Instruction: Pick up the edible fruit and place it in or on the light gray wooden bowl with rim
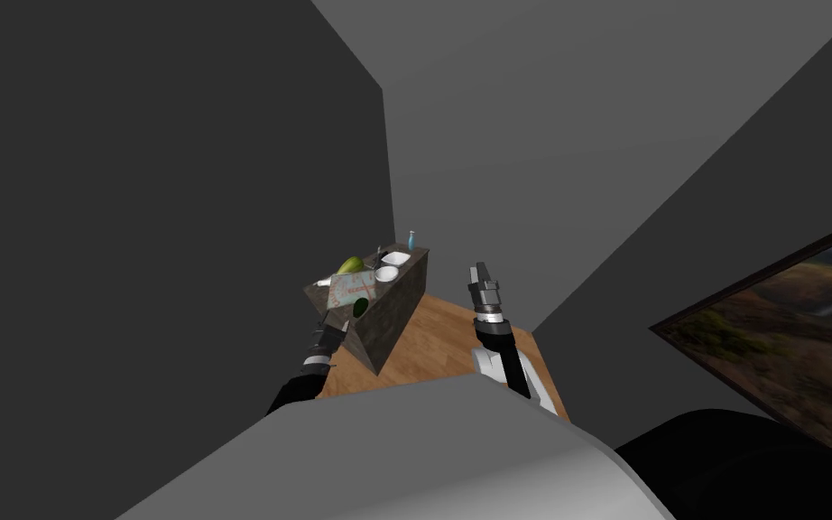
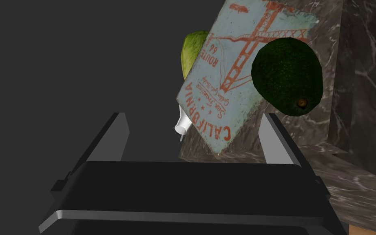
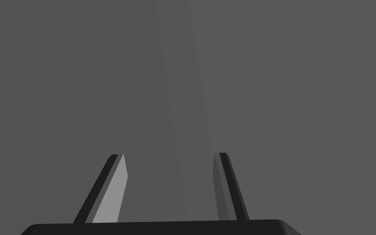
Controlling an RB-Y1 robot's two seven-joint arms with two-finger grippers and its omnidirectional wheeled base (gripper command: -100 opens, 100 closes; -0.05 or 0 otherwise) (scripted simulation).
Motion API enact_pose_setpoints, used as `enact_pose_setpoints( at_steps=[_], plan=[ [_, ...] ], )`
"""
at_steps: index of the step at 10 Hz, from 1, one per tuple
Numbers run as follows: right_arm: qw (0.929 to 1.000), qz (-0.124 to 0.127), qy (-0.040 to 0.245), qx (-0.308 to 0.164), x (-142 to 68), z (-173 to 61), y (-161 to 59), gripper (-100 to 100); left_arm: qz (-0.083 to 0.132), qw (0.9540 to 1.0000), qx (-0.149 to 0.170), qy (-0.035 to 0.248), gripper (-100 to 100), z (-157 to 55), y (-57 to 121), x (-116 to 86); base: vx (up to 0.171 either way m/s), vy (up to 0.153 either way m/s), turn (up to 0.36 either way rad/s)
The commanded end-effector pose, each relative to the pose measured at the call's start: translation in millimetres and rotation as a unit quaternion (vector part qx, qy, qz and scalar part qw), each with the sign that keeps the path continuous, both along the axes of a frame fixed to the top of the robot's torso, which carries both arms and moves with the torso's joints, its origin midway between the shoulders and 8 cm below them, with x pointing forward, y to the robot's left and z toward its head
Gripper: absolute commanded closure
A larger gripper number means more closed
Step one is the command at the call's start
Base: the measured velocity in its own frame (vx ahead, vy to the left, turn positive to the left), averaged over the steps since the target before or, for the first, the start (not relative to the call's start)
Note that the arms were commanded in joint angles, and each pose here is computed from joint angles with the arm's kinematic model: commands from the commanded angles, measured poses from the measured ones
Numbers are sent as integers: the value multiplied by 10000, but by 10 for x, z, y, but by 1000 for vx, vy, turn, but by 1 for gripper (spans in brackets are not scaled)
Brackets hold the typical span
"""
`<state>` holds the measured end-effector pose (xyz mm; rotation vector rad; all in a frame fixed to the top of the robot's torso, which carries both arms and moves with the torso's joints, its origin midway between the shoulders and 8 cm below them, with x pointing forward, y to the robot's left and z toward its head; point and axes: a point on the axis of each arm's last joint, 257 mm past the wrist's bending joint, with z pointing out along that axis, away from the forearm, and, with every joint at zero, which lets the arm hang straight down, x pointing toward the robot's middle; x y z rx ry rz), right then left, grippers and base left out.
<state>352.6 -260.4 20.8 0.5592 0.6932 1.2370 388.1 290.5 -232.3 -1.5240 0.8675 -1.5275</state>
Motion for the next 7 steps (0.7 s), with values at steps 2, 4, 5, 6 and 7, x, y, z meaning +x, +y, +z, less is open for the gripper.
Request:
enact_pose_setpoints(
  at_steps=[2, 4, 5, 6, 7],
  plan=[
    [10000, 0, 0, 0, 0, 0, 0, 0, 47, 9982, -433, 418, -100, -374, 40, -40, 33, -24, 15],
    [10000, 0, 0, 0, 0, 0, 0, 0, 79, 9963, -608, 598, -100, -547, 63, -35, 27, -23, 1],
    [10000, 0, 0, 0, 0, 0, 0, 0, 103, 9951, -694, 691, -100, -643, 77, -17, 17, -16, -3],
    [10000, 0, 0, 0, 0, 0, 0, 0, 116, 9946, -730, 731, -100, -687, 84, -5, 14, -10, 0],
    [10000, 0, 0, 0, 0, 0, 0, 0, 145, 9935, -790, 800, -100, -767, 96, 26, 10, -5, 0]
  ],
)
